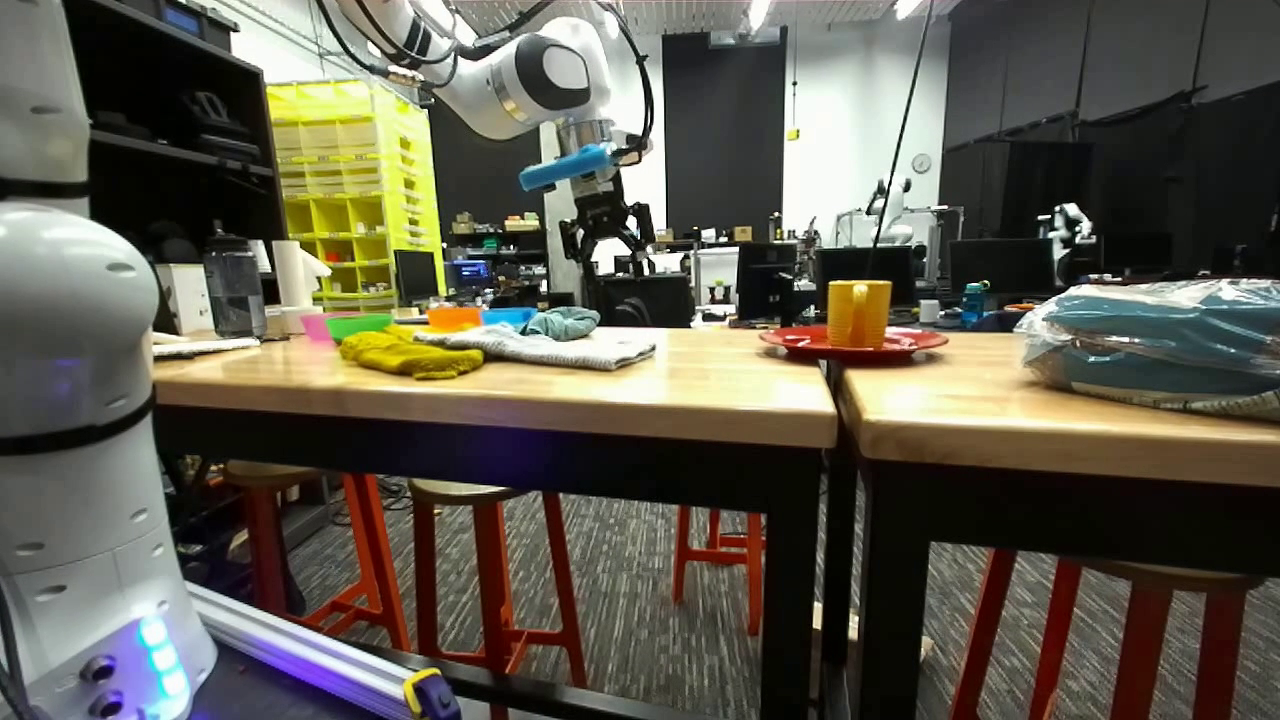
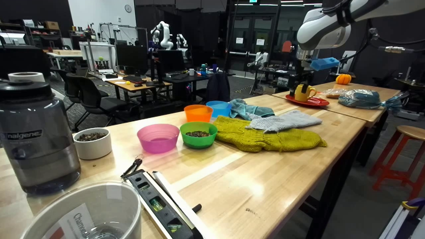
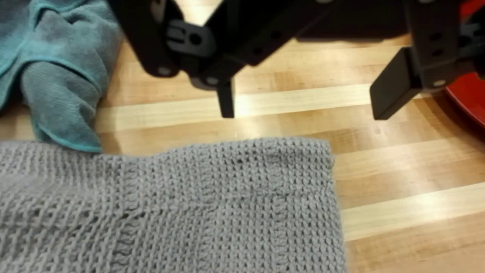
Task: Fold the grey cloth twice.
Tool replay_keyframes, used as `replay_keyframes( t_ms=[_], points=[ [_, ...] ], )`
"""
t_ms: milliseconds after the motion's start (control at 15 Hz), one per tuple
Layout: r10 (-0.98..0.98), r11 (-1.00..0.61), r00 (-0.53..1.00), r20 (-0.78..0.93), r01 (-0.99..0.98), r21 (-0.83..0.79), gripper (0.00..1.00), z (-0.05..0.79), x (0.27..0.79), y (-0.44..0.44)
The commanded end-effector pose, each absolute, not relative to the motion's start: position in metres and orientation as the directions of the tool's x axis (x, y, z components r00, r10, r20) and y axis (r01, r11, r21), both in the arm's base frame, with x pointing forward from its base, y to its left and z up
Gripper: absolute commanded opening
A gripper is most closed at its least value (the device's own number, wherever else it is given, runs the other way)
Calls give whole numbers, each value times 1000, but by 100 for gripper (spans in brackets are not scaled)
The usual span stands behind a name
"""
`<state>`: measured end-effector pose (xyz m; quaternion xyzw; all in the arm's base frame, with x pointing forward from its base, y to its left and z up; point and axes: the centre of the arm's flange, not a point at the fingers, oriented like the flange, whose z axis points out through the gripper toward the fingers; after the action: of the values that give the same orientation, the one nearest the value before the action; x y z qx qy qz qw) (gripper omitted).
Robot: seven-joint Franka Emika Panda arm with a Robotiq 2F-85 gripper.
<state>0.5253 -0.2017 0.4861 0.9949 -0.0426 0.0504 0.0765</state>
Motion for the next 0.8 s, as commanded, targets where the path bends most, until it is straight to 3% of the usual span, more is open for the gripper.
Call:
replay_keyframes(
  t_ms=[0,733],
  points=[
    [-114,-977,981,154,-139,161,100,504,504,-161],
    [-123,-975,967,223,-160,154,100,525,454,-57]
  ],
)
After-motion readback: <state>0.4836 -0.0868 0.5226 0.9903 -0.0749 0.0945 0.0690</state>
